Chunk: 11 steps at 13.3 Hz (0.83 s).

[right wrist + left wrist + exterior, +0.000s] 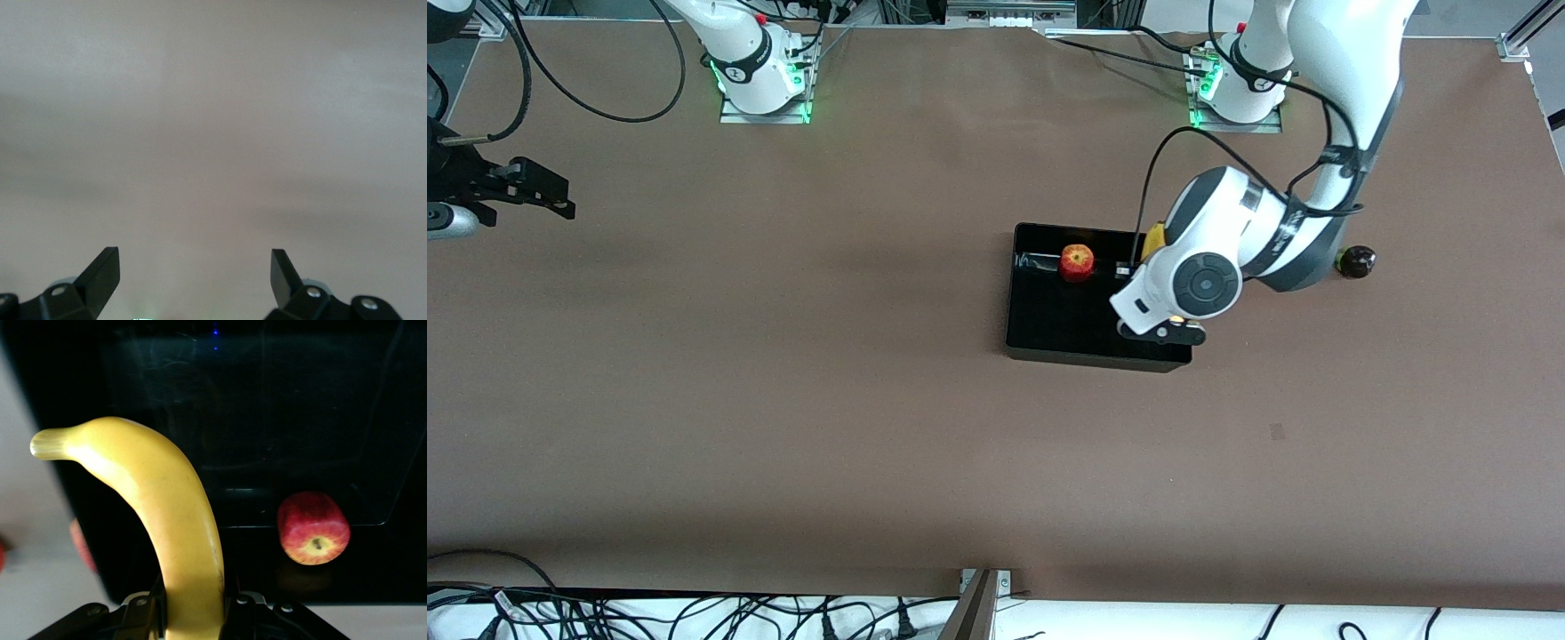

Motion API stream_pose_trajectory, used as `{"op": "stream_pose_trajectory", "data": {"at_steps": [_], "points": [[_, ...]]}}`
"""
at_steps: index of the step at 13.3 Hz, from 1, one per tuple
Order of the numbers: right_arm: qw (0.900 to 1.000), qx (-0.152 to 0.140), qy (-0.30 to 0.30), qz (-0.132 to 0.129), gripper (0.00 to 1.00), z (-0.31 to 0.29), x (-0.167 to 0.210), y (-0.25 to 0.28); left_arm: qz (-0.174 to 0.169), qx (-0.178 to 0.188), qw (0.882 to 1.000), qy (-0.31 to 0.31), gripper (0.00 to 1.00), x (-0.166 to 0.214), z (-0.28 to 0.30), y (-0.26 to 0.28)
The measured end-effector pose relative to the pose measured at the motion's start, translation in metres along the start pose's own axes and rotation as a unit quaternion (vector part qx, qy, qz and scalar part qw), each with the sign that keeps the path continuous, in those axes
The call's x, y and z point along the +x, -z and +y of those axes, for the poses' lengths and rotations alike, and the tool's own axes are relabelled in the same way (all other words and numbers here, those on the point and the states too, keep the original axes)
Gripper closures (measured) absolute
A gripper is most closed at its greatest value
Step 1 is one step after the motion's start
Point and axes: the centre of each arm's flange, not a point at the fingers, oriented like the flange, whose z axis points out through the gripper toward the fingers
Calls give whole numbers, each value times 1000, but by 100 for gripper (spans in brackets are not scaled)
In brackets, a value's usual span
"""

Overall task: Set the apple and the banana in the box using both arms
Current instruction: 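Lift the banana and carry it over the box with the left gripper, then lower the banana into the box and open the left gripper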

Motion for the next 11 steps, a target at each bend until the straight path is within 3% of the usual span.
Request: {"op": "stream_pose_trajectory", "data": {"at_steps": [11], "points": [[1000,13,1,-3,0,-3,7,-9,44,-27,998,-22,66,18,23,-90]]}}
